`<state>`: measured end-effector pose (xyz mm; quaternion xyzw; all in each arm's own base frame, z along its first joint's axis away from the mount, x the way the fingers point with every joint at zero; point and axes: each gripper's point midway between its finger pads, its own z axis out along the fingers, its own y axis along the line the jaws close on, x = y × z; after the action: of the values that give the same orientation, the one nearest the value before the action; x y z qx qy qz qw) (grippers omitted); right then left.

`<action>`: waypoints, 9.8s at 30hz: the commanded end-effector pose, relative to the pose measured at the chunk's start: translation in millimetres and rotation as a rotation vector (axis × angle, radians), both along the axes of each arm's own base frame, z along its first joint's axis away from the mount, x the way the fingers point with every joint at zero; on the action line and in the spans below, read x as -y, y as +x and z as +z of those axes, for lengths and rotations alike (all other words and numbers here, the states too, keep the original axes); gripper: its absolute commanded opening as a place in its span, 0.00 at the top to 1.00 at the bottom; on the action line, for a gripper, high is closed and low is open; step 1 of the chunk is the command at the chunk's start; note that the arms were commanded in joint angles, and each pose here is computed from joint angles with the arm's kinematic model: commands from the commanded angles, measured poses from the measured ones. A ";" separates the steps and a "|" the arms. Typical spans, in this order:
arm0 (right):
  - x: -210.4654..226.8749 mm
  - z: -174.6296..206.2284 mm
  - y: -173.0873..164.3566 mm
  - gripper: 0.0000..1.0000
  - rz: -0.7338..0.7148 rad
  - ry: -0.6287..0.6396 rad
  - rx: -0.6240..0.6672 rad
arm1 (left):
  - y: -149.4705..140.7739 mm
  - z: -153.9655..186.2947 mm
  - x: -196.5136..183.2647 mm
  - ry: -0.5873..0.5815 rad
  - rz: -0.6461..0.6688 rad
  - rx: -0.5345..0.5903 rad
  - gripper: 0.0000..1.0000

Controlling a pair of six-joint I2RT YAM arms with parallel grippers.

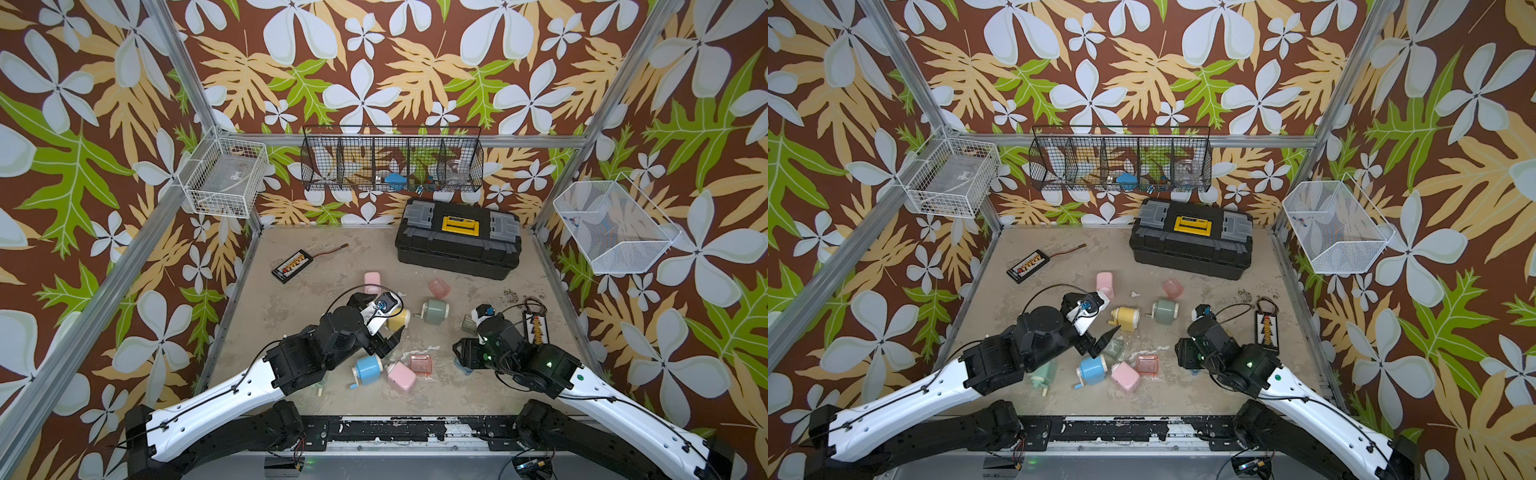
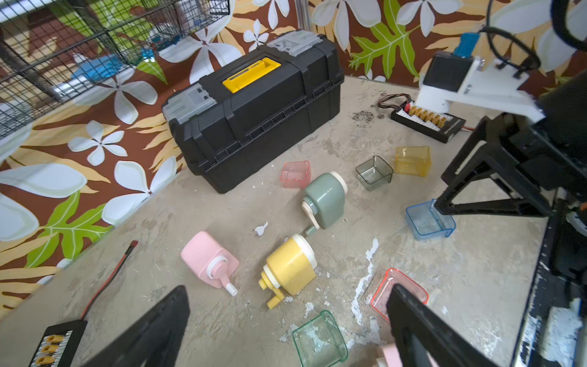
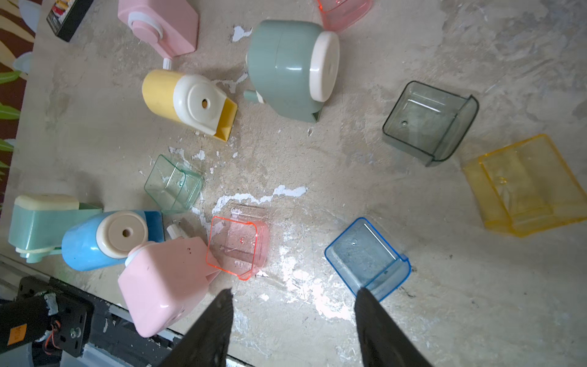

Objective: Put the tray back into the pencil sharpener
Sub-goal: Pick up the pencil sharpener from the center of the board, then close the container of the pencil sharpener, then place the pencil sharpener at the center of the board.

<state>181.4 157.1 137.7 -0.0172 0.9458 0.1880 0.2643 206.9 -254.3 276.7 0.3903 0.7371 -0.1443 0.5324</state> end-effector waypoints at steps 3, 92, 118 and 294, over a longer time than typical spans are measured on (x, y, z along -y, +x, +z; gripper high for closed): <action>-12.7 -7.7 -3.1 0.40 0.055 0.036 -0.018 | -19.3 -20.4 -2.0 0.093 -0.104 -0.076 0.02; -39.6 -96.5 -1.6 0.69 -0.024 0.015 -0.116 | -69.3 -210.7 39.3 0.779 -0.841 -0.184 0.42; -39.2 -106.6 -4.0 0.85 -0.018 0.063 -0.127 | -41.6 -205.9 56.3 0.617 -0.499 -0.285 0.53; -17.4 -19.8 0.5 0.72 0.017 0.202 0.167 | 215.4 -155.6 -184.8 -0.009 1.029 -0.585 0.03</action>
<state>183.0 171.0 116.8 0.0012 0.8982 0.2781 0.3403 422.7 -72.0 99.7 -0.0732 0.9560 0.0321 0.2821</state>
